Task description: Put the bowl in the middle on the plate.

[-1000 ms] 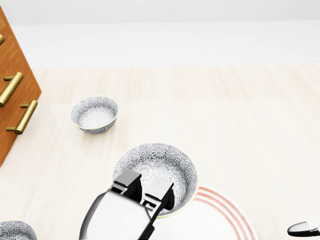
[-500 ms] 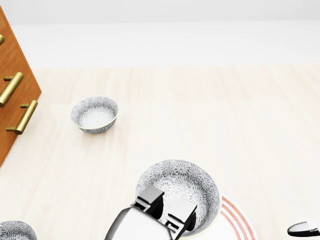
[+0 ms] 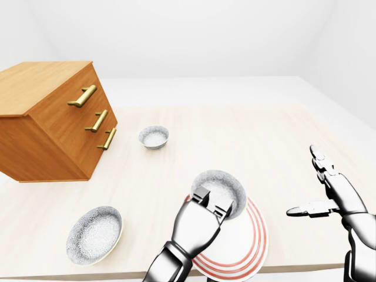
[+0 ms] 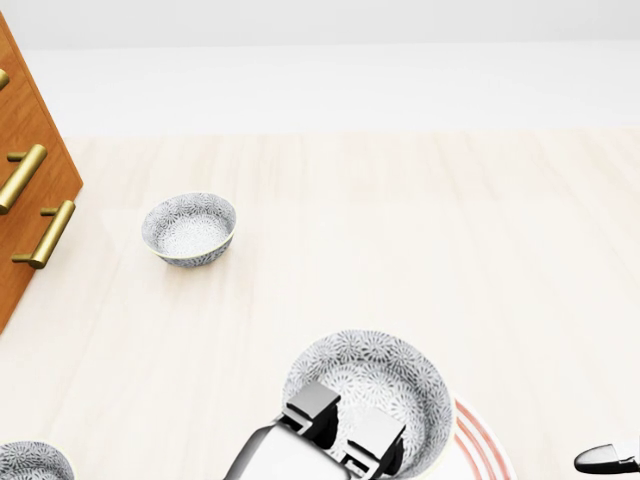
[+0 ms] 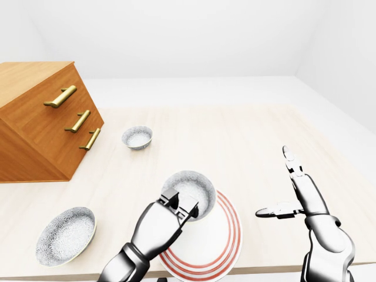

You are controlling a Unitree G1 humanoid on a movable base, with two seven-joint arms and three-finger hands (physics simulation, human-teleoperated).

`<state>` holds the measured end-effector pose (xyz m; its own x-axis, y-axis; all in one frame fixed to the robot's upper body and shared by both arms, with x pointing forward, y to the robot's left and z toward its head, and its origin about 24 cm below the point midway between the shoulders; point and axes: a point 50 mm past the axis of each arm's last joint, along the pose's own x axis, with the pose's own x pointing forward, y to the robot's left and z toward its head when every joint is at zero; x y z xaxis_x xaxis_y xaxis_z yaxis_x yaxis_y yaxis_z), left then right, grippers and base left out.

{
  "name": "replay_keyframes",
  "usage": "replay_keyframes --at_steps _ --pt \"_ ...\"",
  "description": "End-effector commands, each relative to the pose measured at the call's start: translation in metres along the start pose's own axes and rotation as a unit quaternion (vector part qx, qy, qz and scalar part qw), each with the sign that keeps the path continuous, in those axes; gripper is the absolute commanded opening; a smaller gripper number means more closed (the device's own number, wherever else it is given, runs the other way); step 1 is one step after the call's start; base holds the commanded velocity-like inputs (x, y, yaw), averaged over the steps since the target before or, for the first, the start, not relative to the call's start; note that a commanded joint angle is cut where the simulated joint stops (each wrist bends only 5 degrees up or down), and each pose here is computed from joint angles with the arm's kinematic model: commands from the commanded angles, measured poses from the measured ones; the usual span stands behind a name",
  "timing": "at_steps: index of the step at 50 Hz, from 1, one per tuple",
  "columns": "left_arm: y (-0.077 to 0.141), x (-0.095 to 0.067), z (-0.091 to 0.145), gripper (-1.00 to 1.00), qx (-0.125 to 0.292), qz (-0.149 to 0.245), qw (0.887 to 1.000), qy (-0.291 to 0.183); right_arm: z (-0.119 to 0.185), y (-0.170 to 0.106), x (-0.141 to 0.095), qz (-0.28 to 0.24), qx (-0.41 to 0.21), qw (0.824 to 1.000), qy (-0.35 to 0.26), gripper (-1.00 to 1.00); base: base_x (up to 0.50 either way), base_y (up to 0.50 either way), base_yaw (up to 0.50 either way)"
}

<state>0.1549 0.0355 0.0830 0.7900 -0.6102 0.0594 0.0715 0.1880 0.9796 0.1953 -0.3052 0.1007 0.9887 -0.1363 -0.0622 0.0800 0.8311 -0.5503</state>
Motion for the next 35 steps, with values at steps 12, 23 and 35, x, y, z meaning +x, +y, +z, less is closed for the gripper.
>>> replay_keyframes --at_steps 12,23,35 --pt "0.003 -0.013 0.006 -1.00 -0.011 0.028 1.000 -0.009 -0.001 0.000 0.000 0.001 0.000 1.000 0.002 1.00 0.00 0.00 0.00" --pt "-0.002 -0.019 0.011 -1.00 -0.018 0.032 0.999 -0.019 -0.001 0.000 0.001 0.000 0.000 1.000 0.001 1.00 0.00 0.00 0.00" --pt "-0.014 -0.022 0.011 -1.00 -0.029 0.029 0.999 -0.011 -0.001 0.000 0.000 0.000 0.000 1.000 0.002 1.00 0.00 0.00 0.00"
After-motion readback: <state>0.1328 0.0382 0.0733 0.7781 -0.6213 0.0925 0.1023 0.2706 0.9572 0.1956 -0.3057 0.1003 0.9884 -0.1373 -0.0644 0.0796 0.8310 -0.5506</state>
